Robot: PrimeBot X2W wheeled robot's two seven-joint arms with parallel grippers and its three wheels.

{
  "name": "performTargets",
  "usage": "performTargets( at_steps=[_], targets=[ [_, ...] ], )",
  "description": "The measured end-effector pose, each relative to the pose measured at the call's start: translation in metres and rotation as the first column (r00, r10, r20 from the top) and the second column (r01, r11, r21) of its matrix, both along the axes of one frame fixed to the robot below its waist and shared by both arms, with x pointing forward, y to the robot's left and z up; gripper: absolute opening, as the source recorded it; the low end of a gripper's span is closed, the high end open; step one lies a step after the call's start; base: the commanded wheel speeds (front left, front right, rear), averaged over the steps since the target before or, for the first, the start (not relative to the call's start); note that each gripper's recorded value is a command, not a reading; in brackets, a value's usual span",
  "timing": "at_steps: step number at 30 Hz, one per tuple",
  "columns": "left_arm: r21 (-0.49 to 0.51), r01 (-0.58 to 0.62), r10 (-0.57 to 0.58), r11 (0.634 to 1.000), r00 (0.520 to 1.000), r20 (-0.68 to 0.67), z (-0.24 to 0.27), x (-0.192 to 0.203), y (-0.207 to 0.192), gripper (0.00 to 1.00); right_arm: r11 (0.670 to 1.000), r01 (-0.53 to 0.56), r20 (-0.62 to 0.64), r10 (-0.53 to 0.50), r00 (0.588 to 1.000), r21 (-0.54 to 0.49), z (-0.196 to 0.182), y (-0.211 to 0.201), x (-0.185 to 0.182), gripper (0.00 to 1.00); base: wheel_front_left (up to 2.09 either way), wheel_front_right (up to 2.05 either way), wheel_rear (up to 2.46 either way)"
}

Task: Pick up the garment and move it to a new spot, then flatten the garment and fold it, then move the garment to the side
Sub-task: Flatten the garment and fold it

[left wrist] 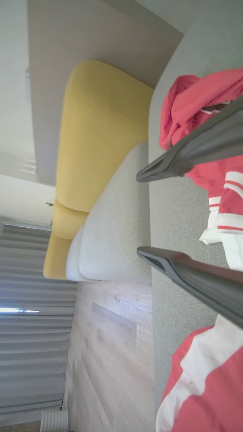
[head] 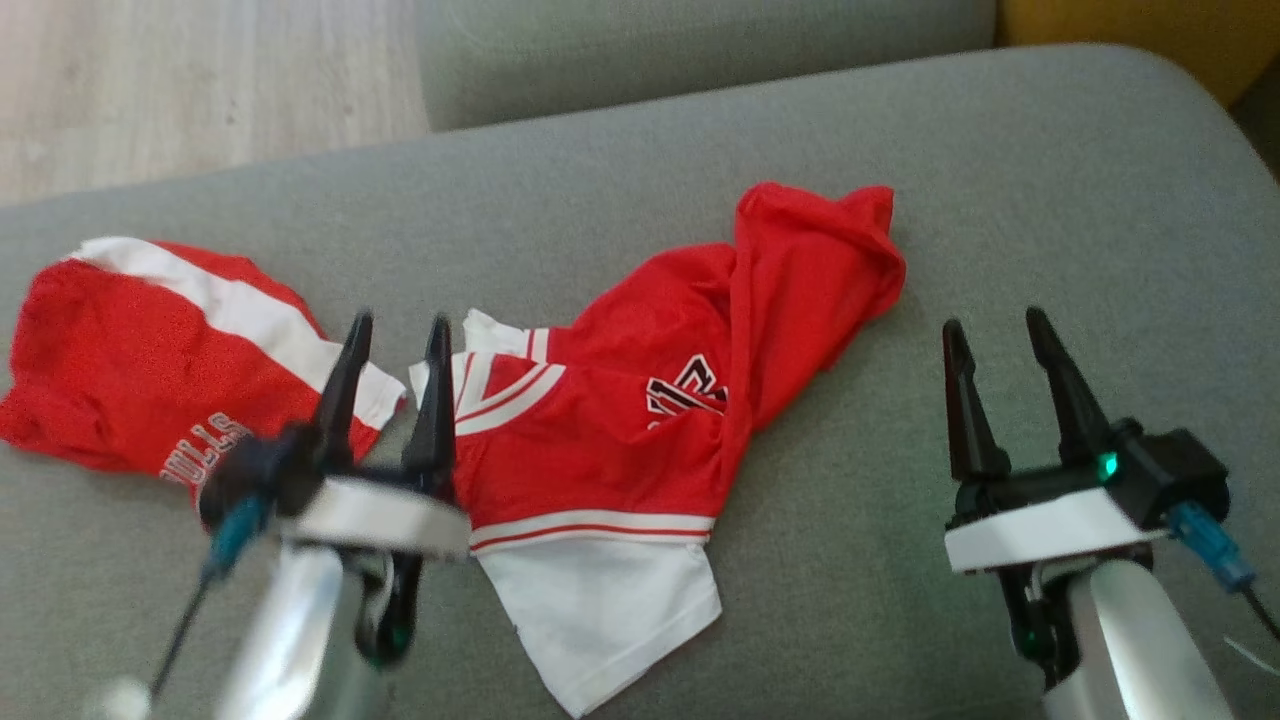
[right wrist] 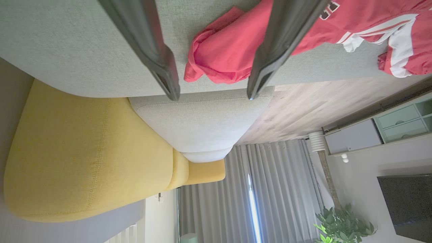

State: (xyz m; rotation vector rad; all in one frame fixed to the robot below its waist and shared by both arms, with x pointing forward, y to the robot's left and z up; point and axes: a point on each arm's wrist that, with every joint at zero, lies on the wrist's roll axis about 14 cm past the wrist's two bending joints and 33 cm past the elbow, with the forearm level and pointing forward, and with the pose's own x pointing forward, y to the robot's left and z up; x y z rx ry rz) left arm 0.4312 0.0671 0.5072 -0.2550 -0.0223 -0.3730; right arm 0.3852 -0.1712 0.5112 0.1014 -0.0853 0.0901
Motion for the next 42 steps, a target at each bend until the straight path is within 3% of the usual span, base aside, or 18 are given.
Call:
performTargets(
  at_steps=[4,7,12,18,24,30,31,32,33,35,37,42],
  targets=[
    [0.143,0.11,-0.101,0.984,0.992,-0.069,-0.001,0.041,-0.016,1.0,1.0,0.009,-0.002,-0.009,1.0,-0.003,-0.002,-0.004,0.011,1.0,0.0,0.0,0.0],
    [0.249,0.227,-0.184,0.941,0.965,-0.184,-0.006,0.068,-0.033,1.0,1.0,0.015,-0.025,-0.015,1.0,0.0,-0.01,-0.006,0.017,1.0,0.0,0.0,0.0],
    [0.409,0.423,-0.211,0.809,0.857,-0.47,-0.054,0.081,-0.035,1.0,0.999,0.034,-0.038,-0.034,0.999,0.015,-0.015,-0.013,0.024,1.0,0.0,0.0,0.0],
    [0.475,0.62,-0.118,0.624,0.676,-0.727,-0.12,0.057,-0.009,1.0,0.997,0.074,-0.059,-0.073,0.996,0.02,-0.021,-0.027,0.022,1.0,0.0,0.0,0.0],
    [0.43,0.677,-0.105,0.597,0.598,-0.795,-0.127,0.055,-0.005,1.0,0.994,0.102,-0.076,-0.1,0.992,0.027,-0.026,-0.035,0.019,1.0,0.0,0.0,0.0],
    [0.326,0.696,-0.163,0.639,0.538,-0.827,-0.128,0.048,-0.019,1.0,0.994,0.108,-0.084,-0.106,0.991,0.025,-0.029,-0.037,0.019,1.0,0.0,0.0,0.0],
    [0.31,0.699,-0.169,0.644,0.526,-0.833,-0.128,0.046,-0.02,0.85,0.994,0.109,-0.084,-0.107,0.991,0.024,-0.029,-0.038,0.019,1.0,0.0,0.0,0.0],
    [0.302,0.704,-0.173,0.643,0.517,-0.838,-0.129,0.045,-0.021,0.23,0.994,0.11,-0.084,-0.108,0.991,0.025,-0.029,-0.038,0.019,1.0,0.0,0.0,0.0],
    [0.298,0.709,-0.177,0.639,0.513,-0.84,-0.13,0.043,-0.023,0.0,0.993,0.112,-0.084,-0.109,0.99,0.028,-0.029,-0.039,0.019,1.0,0.0,0.0,0.0],
    [0.299,0.711,-0.184,0.637,0.516,-0.837,-0.13,0.043,-0.025,0.0,0.993,0.115,-0.083,-0.112,0.99,0.03,-0.029,-0.04,0.019,1.0,0.0,0.0,0.0],
    [0.318,0.698,-0.195,0.642,0.549,-0.813,-0.128,0.05,-0.026,0.0,0.993,0.118,-0.081,-0.115,0.99,0.029,-0.028,-0.041,0.019,1.0,0.0,0.0,0.0],
    [0.459,0.586,-0.215,0.668,0.742,-0.636,-0.092,0.107,-0.031,0.0,0.992,0.123,-0.075,-0.121,0.99,0.03,-0.025,-0.043,0.02,1.0,0.0,0.0,0.0]
  ],
)
